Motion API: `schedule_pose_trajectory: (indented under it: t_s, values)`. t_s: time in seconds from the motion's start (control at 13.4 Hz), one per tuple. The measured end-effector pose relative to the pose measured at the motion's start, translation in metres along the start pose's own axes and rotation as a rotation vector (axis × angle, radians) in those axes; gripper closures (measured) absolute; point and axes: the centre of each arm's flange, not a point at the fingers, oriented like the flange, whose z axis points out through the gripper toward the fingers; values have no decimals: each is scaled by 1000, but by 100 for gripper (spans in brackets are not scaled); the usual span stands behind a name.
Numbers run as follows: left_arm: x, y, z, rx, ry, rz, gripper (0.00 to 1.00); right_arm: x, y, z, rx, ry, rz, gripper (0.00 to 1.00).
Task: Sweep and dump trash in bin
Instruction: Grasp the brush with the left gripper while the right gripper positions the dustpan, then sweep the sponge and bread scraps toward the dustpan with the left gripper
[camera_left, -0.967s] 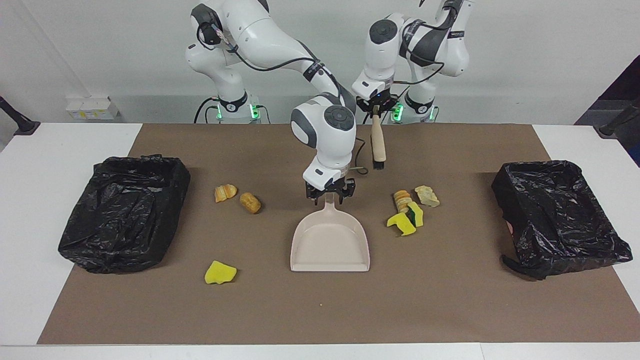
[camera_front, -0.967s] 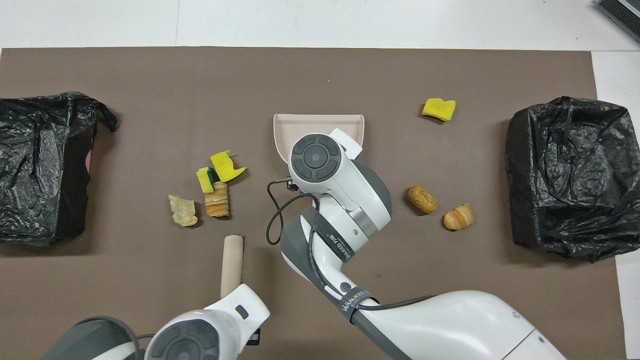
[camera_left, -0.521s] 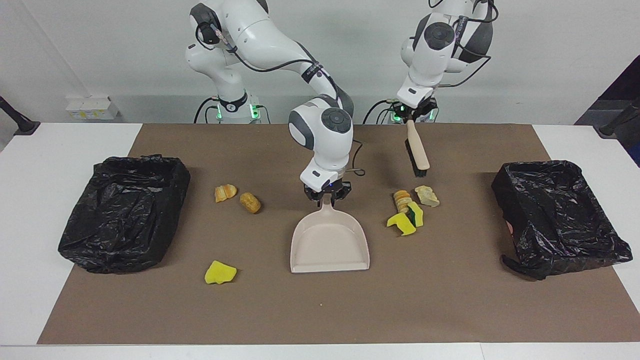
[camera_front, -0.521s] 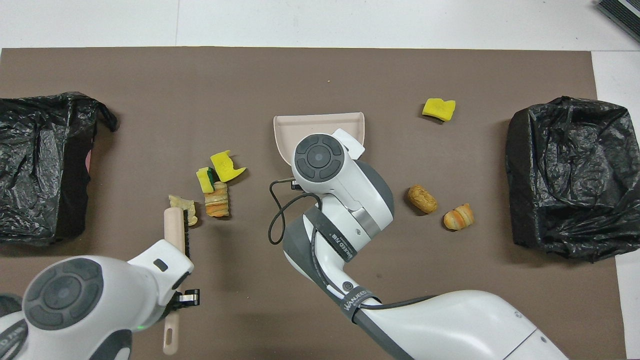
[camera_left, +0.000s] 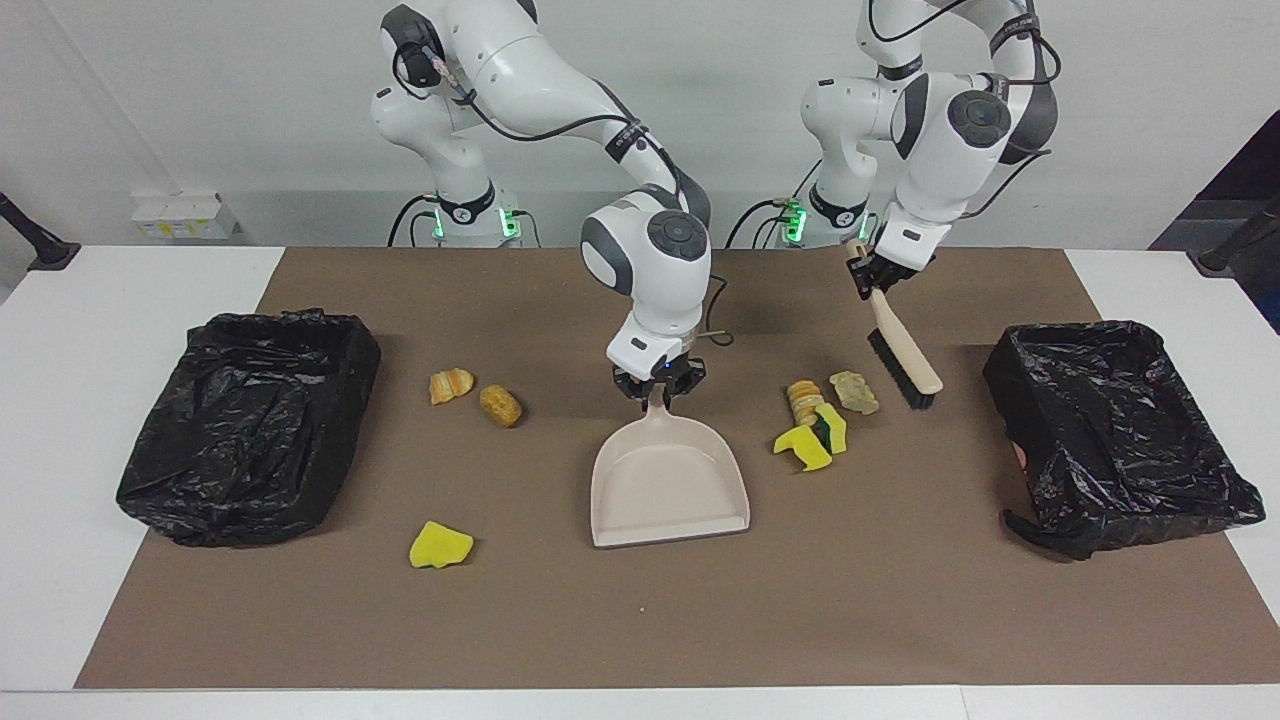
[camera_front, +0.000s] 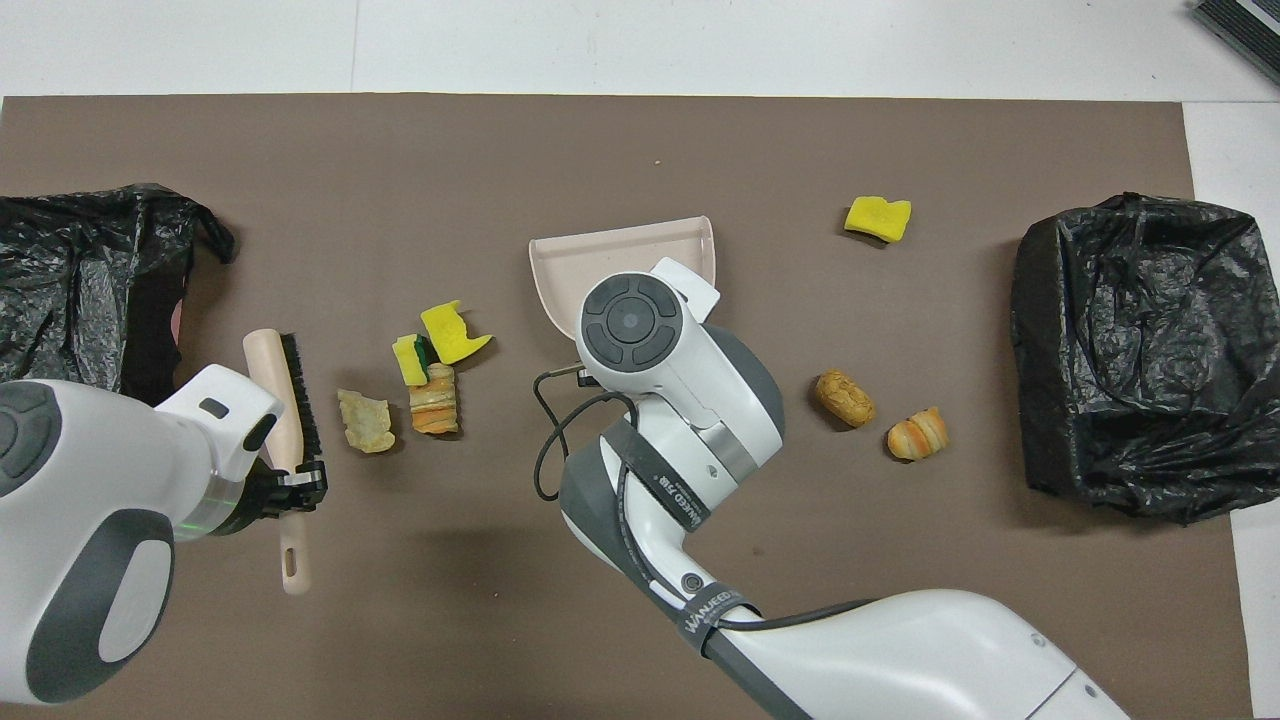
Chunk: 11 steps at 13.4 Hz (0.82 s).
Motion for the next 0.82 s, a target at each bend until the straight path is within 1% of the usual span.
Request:
schedule_pose_trajectory:
  t_s: [0.22,0.37,0.52,0.67,0.82]
  values:
    - [6,-2,14,11,-30,-74,74,7,22,-30,4,40,-245,68]
    - [8,4,35,27,-62,-133,74,13,39,-35,-1,46,-426,68]
    - [8,6,57,17,-88,-162,74,17,56,-30,-9,37,-591,68]
    - [7,13,68,-6,-105,-136,74,21,71,-26,-21,28,-760,68]
    - [4,27,76,-22,-113,-69,74,24,80,-25,-58,17,-895,68]
